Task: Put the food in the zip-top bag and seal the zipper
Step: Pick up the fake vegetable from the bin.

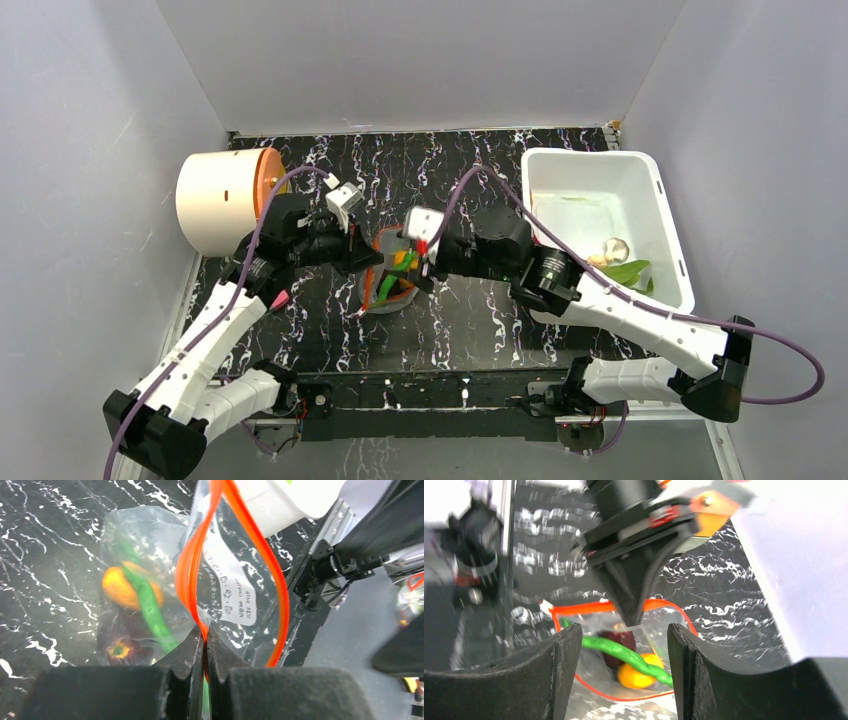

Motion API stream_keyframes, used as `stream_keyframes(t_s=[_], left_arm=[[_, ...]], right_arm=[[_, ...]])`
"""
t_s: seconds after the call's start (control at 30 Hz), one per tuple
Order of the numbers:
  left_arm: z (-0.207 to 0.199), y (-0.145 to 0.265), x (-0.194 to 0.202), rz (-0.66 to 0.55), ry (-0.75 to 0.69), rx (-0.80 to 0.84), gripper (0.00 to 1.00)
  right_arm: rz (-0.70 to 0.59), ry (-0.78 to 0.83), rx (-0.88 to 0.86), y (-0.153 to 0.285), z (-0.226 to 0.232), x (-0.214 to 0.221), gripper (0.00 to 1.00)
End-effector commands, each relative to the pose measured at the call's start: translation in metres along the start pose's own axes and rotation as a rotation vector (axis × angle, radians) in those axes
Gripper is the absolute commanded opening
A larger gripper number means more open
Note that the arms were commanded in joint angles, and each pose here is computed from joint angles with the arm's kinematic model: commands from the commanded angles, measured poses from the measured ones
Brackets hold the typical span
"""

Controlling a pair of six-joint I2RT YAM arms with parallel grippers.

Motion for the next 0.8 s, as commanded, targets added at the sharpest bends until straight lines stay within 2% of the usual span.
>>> stream_keyframes(t_s=[0.0, 0.13, 0.27, 0.37, 0.5, 0.6, 0.77], left_arm=[[0.01, 0.005, -0.006, -0.061, -0.13, -0.072, 0.0], [0.021, 0.006, -0.015, -0.113, -0.19, -0.132, 0.0], [0.027, 0.005, -0.024, -0.168, -0.249, -0.164, 0.0], [0.036, 0.005, -0.023, -0.174, -0.264, -0.209, 0.0], [0.036, 0.004, -0.022, -0.187, -0.249, -0.214, 0.0], [0.035, 0.008, -0.028, -0.183, -0.227, -0.223, 0.0], [0.034, 0.014, -0.031, -0.095, -0.14, -0.243, 0.0]], right_arm=[[-0.339, -0.51, 0.274, 0.024, -0.04, -0.076, 0.59], [-0.259, -0.713, 0.497, 0.036, -0.063, -0.047, 0.6], [-0.158, -0.762, 0.669, 0.044, -0.079, -0.02, 0.64], [-0.138, -0.795, 0.761, 0.054, -0.09, -0.016, 0.64], [-0.093, -0.857, 0.881, 0.07, -0.111, -0.002, 0.62], [-0.027, -0.974, 0.959, 0.089, -0.137, 0.031, 0.62], [-0.003, -1.126, 1.1, 0.133, -0.169, 0.075, 0.61]])
Point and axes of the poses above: each gripper's point midway between its finger pads, its own y axis back along the fingers, its own z axis along the line the jaws close on, x = y × z, the point moved 1 cm from there along y, back along the fingers, and after that the axes turned 10 degrees about -y, right-handed, at the moved point
